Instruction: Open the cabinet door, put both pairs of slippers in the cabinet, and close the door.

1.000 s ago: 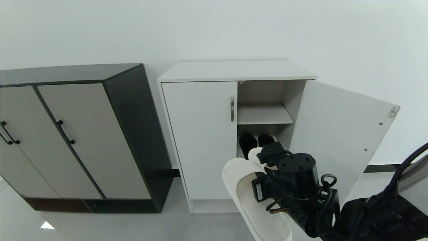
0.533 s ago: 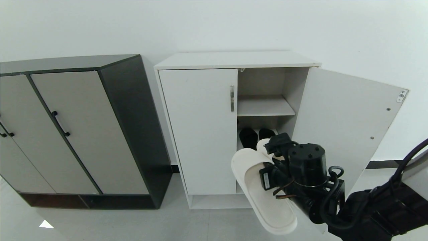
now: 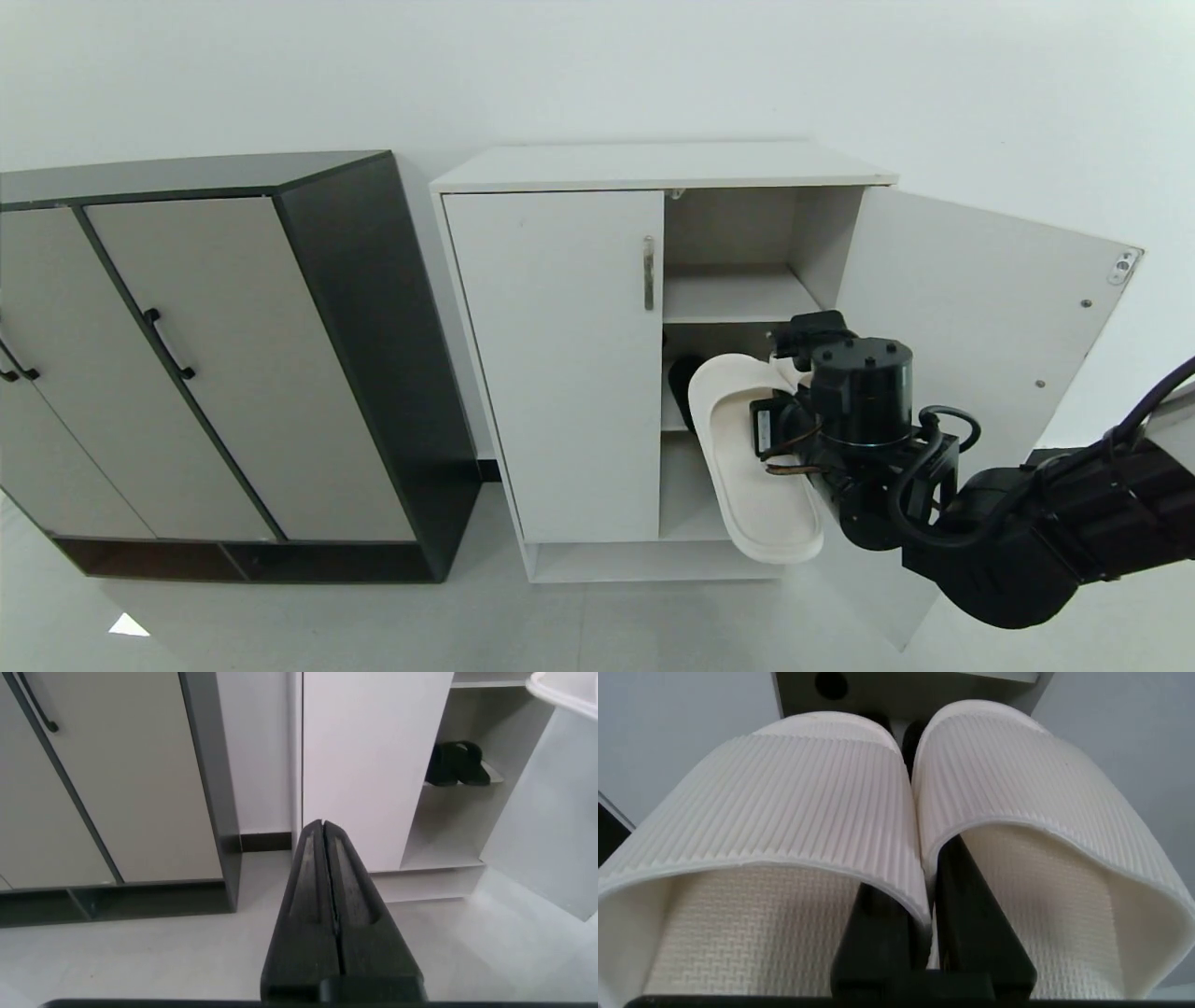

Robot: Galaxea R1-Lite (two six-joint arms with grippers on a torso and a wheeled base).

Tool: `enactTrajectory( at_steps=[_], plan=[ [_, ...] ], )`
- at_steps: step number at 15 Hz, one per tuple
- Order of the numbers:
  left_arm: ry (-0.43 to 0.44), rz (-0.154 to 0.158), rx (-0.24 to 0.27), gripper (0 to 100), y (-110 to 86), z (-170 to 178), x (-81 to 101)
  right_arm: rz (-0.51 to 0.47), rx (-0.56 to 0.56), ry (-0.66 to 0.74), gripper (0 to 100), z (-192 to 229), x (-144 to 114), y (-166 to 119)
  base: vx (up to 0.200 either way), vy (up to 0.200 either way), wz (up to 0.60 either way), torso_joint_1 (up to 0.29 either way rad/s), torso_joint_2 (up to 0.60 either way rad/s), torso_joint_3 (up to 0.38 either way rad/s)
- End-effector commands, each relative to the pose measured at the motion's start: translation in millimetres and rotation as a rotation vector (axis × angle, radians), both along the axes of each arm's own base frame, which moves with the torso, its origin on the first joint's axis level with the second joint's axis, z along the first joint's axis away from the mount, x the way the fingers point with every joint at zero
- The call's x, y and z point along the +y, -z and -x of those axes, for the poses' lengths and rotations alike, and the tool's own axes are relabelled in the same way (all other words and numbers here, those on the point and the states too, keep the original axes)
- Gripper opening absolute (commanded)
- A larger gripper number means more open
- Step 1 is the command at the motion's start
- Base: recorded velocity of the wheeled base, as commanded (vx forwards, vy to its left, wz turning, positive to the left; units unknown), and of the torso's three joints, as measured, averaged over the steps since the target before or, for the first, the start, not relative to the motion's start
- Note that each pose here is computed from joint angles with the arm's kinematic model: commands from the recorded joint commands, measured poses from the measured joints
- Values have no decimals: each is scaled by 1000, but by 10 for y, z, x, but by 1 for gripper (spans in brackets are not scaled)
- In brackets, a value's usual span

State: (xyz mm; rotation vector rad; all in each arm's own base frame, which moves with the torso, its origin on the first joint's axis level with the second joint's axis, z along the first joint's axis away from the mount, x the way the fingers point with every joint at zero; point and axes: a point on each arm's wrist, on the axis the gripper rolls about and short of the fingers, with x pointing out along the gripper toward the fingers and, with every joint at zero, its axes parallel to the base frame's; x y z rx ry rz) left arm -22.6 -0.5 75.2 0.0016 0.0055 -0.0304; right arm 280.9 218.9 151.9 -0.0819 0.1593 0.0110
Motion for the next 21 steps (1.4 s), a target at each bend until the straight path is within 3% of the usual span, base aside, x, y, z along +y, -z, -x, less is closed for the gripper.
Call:
enactTrajectory(
  at_steps=[1, 4, 12, 16, 21],
  plan=[
    [0, 0, 1, 0, 0, -1, 0, -7, -7, 0, 0, -2, 5, -24, 0, 0, 0, 0, 0, 0],
    [0, 0, 2, 0, 1, -1, 0, -5, -3, -18, 0, 33, 54, -9, 0, 0, 0, 0, 0, 0],
    [0, 0, 1, 0, 0, -1, 0, -18, 10, -60, 0, 111, 207, 63, 0, -200, 0, 1, 6, 3],
    [0, 0, 1, 0, 0, -1, 0, -11, 20, -83, 0, 146, 305, 122, 0, 0, 0, 0, 0, 0],
    [0, 0, 1, 0, 0, -1, 0, -77, 15, -122, 0, 204, 532, 118, 0, 0, 0, 0, 0, 0]
  ],
)
